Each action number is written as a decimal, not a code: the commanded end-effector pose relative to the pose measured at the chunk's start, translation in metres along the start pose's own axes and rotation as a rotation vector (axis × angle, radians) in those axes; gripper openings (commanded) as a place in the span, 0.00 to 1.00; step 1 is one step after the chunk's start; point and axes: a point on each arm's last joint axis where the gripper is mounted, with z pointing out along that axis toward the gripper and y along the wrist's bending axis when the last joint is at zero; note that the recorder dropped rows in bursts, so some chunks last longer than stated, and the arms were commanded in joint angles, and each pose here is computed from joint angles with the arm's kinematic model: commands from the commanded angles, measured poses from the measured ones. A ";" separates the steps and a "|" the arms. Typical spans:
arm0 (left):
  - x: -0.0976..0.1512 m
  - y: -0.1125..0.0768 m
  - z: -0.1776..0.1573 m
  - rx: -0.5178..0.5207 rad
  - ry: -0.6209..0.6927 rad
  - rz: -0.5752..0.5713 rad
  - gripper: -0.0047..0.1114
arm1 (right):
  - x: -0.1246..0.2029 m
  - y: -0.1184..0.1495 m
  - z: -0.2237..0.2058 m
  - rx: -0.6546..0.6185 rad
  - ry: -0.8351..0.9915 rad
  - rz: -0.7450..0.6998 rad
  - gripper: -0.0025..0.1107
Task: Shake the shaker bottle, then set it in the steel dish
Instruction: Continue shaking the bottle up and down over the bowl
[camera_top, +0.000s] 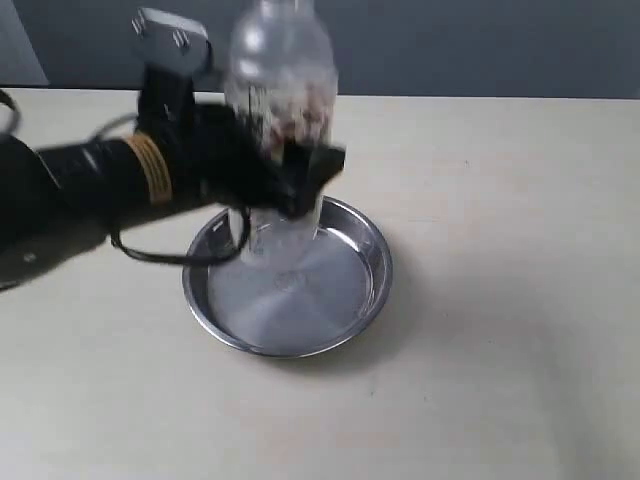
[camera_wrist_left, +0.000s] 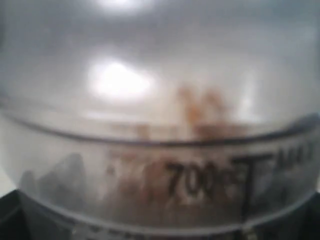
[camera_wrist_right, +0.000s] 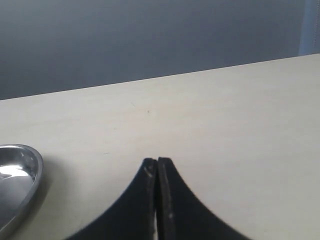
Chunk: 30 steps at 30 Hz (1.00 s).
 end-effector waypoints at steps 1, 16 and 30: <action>-0.055 -0.016 -0.025 0.066 -0.231 0.057 0.04 | -0.001 0.000 0.000 -0.002 -0.012 -0.007 0.01; -0.035 -0.008 -0.014 0.013 -0.122 0.024 0.04 | -0.001 0.000 0.000 -0.002 -0.013 -0.007 0.01; 0.022 0.006 0.008 -0.037 0.097 -0.044 0.04 | -0.001 0.000 0.000 -0.001 -0.009 -0.010 0.01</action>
